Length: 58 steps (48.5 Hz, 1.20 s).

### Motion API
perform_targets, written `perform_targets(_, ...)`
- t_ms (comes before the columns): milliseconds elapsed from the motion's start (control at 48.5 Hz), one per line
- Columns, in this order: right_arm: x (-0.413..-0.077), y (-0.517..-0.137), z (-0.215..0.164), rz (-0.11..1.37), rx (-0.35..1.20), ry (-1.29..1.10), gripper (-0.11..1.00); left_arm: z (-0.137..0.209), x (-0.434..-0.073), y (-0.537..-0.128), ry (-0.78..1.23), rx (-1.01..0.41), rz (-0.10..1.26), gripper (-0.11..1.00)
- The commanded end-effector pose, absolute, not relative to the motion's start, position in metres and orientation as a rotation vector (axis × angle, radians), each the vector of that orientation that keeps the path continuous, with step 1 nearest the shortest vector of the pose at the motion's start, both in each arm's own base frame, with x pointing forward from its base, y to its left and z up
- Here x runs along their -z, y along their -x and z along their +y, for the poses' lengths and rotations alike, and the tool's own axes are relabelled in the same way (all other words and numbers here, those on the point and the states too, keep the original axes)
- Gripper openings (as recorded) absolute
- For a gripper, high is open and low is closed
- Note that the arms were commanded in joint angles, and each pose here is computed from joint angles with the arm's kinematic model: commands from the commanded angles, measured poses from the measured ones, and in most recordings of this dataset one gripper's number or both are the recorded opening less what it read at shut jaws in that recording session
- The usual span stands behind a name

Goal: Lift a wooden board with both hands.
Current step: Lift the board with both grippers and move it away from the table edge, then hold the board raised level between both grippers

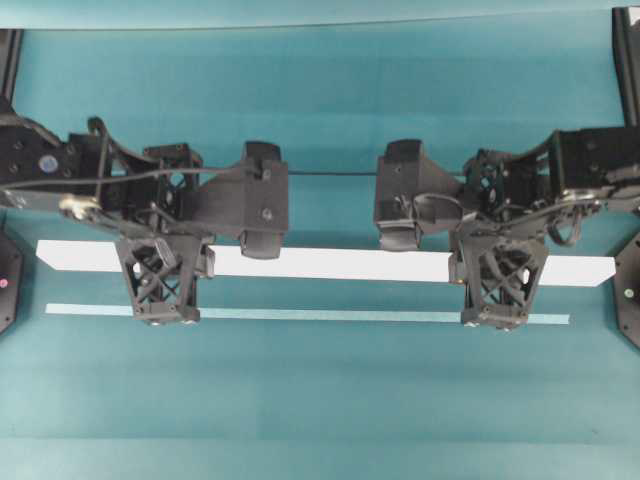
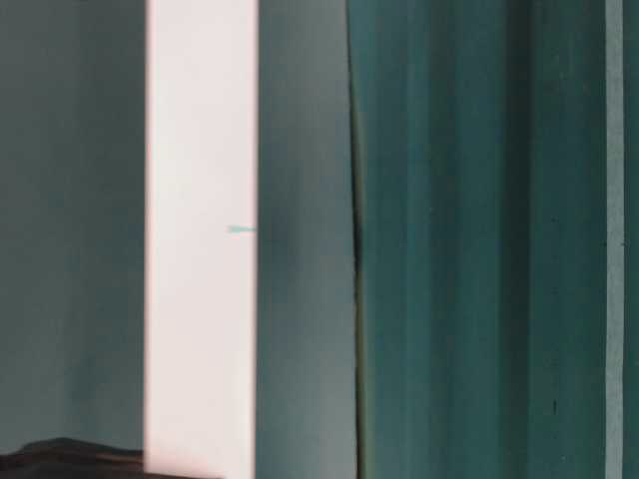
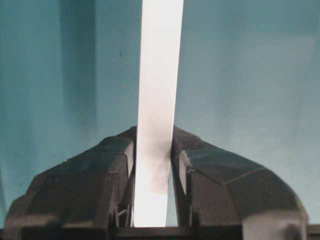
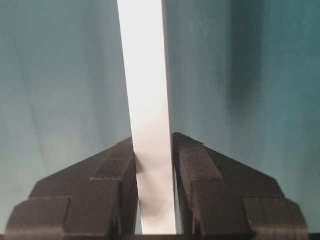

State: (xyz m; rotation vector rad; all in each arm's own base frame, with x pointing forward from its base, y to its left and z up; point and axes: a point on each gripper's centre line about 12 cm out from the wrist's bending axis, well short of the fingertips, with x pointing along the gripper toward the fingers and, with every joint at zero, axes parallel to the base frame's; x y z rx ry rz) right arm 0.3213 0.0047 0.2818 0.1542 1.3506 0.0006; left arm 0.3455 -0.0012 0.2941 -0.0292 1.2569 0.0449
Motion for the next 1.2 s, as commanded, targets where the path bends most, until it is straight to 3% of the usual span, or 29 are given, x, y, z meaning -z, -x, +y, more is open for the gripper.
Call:
perform_targets(0, -0.301, -0.325, 0.002, 1.320, 0.017, -0.169, 0.21, 0.000, -0.326, -0.346, 0.035, -0.051, 1.186, 0.17)
perform_targets(764, -0.401, -0.314, -0.007, 1.335, 0.054, -0.120, 0.21, 0.003, -0.429, -0.344, 0.045, -0.060, 1.120, 0.17)
perform_targets(1176, -0.429, -0.322, -0.006, 1.260, 0.048, -0.114, 0.21, 0.004, -0.454, -0.346, 0.047, -0.063, 1.114, 0.17)
